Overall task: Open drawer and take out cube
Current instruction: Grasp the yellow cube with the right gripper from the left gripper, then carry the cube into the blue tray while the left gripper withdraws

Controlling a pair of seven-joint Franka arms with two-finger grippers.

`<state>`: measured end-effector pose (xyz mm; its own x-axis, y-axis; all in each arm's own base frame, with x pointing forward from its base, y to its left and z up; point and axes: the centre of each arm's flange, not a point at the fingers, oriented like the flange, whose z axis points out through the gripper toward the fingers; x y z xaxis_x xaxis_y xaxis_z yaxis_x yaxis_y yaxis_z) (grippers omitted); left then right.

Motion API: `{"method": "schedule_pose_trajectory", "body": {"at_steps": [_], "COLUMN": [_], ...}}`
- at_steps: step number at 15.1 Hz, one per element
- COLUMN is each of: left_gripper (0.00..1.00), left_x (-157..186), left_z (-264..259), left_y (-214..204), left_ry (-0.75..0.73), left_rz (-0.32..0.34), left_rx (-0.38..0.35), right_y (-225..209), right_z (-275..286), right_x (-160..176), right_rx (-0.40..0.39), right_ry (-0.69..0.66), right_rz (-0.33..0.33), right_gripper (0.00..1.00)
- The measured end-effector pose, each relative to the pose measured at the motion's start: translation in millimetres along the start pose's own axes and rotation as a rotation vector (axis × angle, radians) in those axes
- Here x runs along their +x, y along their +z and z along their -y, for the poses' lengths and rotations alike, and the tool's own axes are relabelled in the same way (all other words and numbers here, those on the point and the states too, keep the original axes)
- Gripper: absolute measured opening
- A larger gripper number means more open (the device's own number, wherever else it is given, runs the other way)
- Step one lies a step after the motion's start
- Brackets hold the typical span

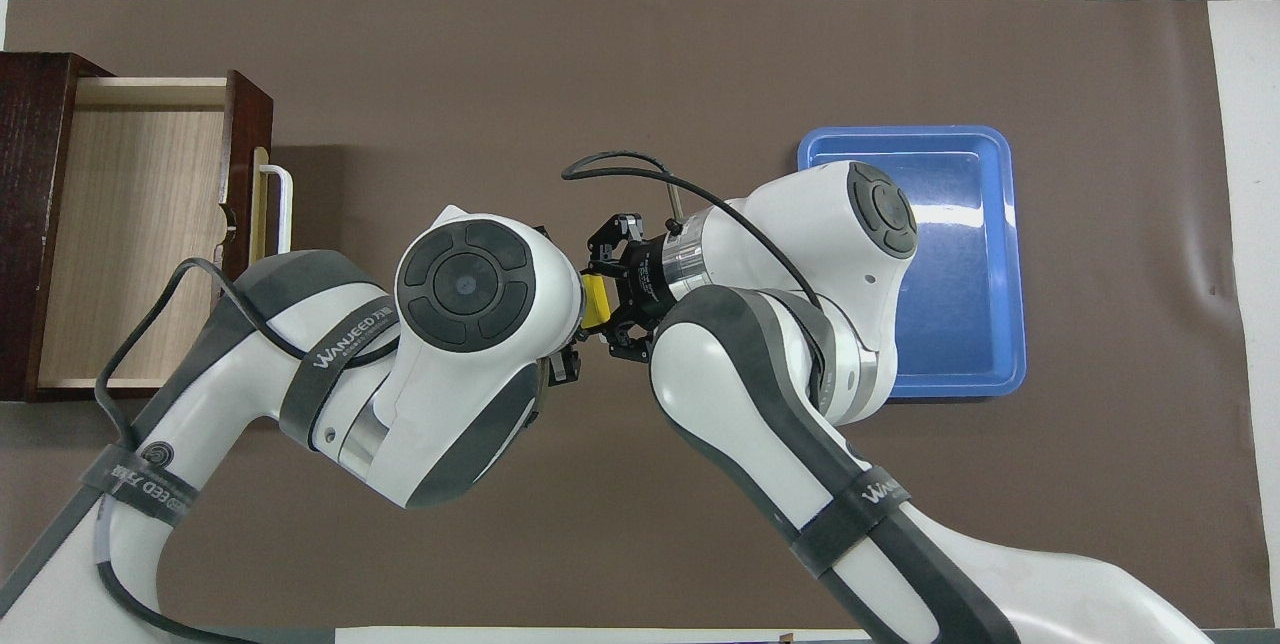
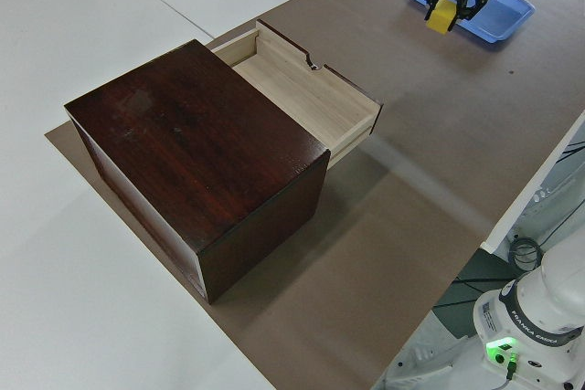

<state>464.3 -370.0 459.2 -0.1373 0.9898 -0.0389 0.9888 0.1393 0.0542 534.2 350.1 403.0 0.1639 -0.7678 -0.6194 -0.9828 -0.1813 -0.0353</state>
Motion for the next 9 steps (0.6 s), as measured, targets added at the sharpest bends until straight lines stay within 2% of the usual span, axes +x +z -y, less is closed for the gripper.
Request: {"method": "schedule_pose_trajectory", "body": {"at_steps": [6,9], "left_gripper": [0.57,0.86], "left_x": [1,26], "left_z": [-3,-19], "left_y": [-5,3], "left_ry": [0.016,0.065], "left_rz": [0.004,-0.043], "left_rx": [-0.006,0.029], "right_y": [-6,-23], "right_z": [4,14], "right_x": [-2,3], "right_rx": [0.01,0.027], "right_ry": [0.002,0.021], "right_rz": [0.006,0.015], "right_gripper": [0.55,0.55]}}
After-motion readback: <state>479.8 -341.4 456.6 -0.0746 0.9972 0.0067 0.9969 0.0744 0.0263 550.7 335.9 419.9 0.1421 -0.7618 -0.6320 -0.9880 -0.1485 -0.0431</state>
